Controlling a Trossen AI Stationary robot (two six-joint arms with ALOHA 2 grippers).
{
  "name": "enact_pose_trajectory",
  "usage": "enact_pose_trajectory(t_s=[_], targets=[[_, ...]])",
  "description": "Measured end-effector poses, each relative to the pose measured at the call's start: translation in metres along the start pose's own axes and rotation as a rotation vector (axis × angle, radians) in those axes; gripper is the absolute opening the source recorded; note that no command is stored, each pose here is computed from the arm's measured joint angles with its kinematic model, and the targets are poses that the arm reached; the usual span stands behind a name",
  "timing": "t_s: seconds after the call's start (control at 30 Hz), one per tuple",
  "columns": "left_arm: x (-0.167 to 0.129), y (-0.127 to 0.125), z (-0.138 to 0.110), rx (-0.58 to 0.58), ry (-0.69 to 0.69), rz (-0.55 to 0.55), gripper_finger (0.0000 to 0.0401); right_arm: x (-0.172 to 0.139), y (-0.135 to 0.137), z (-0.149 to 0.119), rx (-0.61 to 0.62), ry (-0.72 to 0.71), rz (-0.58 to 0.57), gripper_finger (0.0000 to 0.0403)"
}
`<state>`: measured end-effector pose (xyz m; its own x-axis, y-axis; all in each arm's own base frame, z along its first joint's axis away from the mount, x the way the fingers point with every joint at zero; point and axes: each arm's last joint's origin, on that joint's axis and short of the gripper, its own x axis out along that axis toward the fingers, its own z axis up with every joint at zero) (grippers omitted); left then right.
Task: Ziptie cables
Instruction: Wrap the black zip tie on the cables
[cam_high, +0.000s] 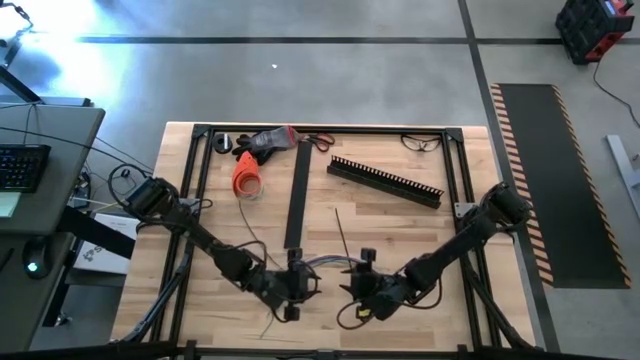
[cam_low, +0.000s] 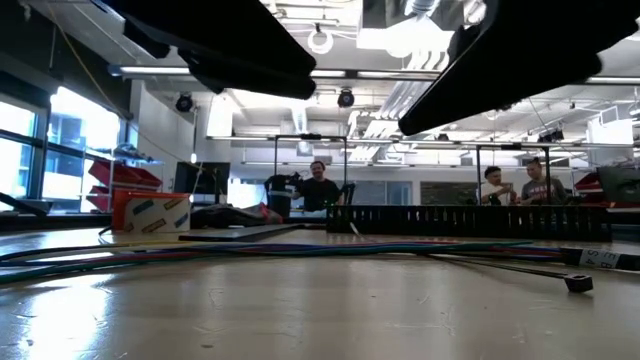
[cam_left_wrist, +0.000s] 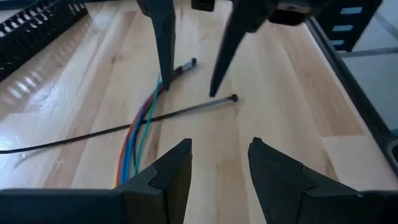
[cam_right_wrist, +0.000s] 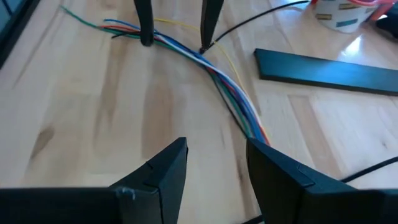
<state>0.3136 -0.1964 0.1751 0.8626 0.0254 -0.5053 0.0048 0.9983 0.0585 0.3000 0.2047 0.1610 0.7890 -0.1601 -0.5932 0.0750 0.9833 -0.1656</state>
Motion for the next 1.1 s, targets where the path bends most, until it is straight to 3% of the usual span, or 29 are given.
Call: enact_pose_trajectory(t_s=[0.2,0.53,0.83,1.0,1.1], targets=[[0.005,0.008,0.004,-0.014,-0.018,0.032,0.0139,0.005,-0.007,0.002,-0.002,0.008,-0.02,0.0151],[0.012,0.024,0.005,0.202,0.008,0.113,0.0139,0.003,-0.027,0.011,0.0,0.006,-0.113,0.0151],[0.027,0.061,0.009,0.219,0.06,0.209,0.0139,0.001,-0.05,0.011,-0.023,0.088,-0.212,0.0151],[0.031,0.084,0.016,0.13,0.052,0.257,0.0139,0.008,-0.064,0.011,-0.172,0.174,-0.177,0.0151],[0.033,0.095,0.019,0.107,0.046,0.289,0.0139,0.007,-0.075,0.015,-0.174,0.207,-0.131,0.0151]])
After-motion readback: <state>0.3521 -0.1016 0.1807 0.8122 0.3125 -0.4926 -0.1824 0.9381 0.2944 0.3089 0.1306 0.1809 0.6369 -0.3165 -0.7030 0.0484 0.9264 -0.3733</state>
